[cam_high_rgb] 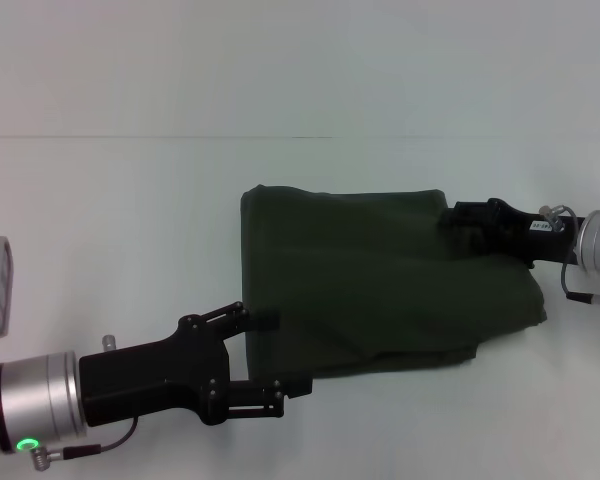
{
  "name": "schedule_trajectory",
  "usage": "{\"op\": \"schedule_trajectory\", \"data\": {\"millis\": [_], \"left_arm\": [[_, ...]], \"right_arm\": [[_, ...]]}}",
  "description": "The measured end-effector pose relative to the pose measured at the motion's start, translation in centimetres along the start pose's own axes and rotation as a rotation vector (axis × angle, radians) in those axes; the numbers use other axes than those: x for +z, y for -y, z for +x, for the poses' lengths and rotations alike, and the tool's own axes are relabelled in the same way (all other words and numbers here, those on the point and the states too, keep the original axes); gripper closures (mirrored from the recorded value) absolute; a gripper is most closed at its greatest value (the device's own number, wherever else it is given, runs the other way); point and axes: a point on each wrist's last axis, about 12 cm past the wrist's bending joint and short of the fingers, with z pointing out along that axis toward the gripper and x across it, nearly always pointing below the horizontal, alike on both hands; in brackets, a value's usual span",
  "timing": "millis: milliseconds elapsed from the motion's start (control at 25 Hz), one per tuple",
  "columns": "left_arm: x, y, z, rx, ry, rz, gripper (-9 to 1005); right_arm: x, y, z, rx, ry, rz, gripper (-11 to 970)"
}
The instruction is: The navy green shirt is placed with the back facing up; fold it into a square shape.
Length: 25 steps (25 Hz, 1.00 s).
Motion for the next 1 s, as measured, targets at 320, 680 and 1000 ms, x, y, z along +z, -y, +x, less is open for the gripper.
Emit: {"op": "schedule_trajectory", "data": {"millis": [320, 680, 1000], "left_arm": [[-0.04, 0.02, 0.04, 0.000, 0.000, -0.001, 46], [-0.06, 0.03, 0.07, -0.001, 0.000, -0.002, 46], [-0.02, 0.01, 0.02, 0.000, 0.000, 0.000, 46]], "right_arm": [[0.12, -0.04, 0.20, -0.030, -0.001, 0.000, 447], [0.11, -0.12, 0.11, -0.031, 0.002, -0.003, 805], [0.10, -0.76, -0.25, -0.058, 0.022, -0.022, 926]]}}
